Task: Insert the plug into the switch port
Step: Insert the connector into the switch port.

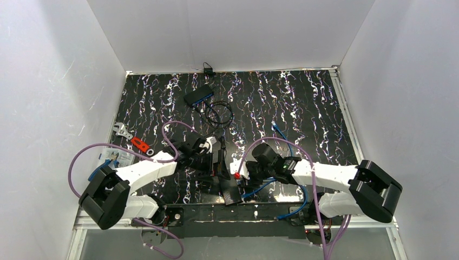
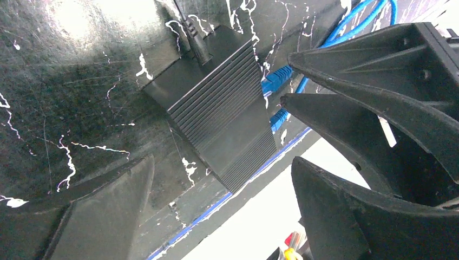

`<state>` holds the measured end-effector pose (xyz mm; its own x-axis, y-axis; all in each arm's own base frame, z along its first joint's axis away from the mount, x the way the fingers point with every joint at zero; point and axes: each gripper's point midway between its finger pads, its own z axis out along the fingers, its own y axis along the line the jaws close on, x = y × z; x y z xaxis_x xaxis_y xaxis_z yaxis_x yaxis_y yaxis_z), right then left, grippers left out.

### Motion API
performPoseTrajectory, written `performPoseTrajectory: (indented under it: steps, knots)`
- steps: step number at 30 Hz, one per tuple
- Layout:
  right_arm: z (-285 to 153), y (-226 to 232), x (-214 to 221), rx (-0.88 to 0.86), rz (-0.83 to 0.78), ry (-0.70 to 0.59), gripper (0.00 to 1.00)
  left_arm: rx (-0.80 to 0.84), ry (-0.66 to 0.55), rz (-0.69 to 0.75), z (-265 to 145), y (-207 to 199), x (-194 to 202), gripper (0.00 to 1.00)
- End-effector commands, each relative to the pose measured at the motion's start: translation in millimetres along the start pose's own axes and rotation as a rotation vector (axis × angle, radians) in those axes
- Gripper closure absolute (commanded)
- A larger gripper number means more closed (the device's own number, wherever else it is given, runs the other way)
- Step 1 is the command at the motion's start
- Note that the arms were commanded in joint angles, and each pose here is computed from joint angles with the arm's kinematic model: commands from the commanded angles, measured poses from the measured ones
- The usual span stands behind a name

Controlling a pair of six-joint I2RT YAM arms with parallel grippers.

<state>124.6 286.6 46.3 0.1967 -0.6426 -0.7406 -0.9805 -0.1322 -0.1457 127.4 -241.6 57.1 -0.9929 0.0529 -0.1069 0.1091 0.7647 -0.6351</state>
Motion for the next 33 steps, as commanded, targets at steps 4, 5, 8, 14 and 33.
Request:
performPoseTrajectory:
  steps: [4,5,8,14,33]
  knots:
    - [5.3,-8.6,-10.4,0.007,-0.021,-0.037,0.49,0.021,0.042,-0.013,6.5,0.1,6.6,0.06]
    - [5.7,-8.4,-9.9,0.006,-0.020,-0.036,0.49,0.023,0.044,-0.014,7.0,0.0,6.6,0.06]
    - [7.3,-7.3,-6.4,0.001,-0.010,-0.027,0.51,0.028,0.052,-0.018,8.7,-0.2,7.4,0.08]
    - [9.6,-7.7,-2.4,0.002,0.002,-0.013,0.56,0.042,0.068,-0.030,12.4,-0.2,9.5,0.14]
    - [12.7,-2.6,-8.4,-0.045,0.024,-0.032,0.99,0.068,0.091,-0.047,19.2,-2.3,10.4,0.20]
